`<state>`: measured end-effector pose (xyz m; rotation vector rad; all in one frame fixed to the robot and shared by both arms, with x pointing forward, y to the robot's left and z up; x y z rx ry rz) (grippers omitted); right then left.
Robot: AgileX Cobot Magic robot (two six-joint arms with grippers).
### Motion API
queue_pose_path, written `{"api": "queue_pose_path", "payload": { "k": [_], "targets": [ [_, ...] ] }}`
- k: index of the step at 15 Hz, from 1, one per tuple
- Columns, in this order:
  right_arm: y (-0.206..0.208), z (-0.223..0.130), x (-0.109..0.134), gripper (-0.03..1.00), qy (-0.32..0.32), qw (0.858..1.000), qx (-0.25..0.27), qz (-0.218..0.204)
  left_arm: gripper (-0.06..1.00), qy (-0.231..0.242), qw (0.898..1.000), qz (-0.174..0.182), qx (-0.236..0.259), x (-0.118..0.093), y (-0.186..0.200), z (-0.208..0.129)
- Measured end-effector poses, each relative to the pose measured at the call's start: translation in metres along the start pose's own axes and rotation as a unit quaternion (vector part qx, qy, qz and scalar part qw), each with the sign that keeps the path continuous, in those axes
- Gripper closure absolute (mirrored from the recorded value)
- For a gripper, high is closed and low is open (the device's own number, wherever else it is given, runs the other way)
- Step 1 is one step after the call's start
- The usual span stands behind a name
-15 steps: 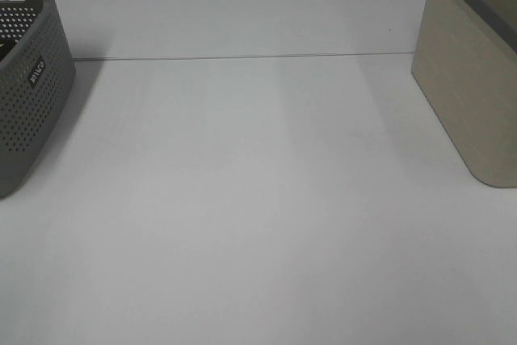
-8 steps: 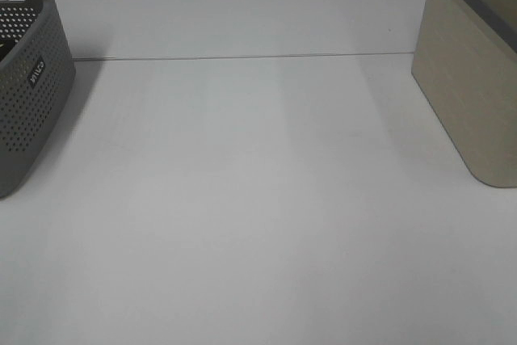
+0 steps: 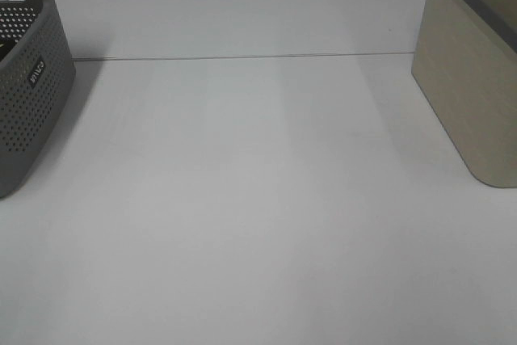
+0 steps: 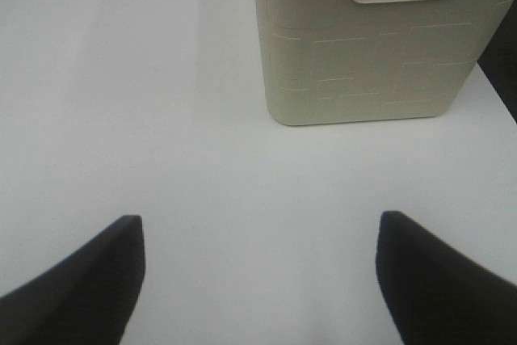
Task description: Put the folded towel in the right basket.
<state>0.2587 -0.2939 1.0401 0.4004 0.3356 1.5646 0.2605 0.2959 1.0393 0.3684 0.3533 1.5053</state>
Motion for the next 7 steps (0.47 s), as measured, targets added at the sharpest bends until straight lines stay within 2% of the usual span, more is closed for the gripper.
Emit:
{"api": "queue_pose_path", "payload": {
  "k": [7],
  "targets": [
    [0.0000,0.0000,0.0000,0.22,0.000,1.000,0.000,0.000,-0.03,0.000,1.000,0.000,0.000,0.0000,0.0000,0.0000]
  ]
}}
Point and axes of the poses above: a point on each arm's last joint axis where the gripper is mounted, y pointing back along that axis away from the gripper, x along the wrist's bending axis when the last joint is at zero, z = x × y, the point moved 3 cm from there along -y, pointing out along that axis toward the gripper, and after that the axes turned 1 degree about -y, right-handed, at the moved point
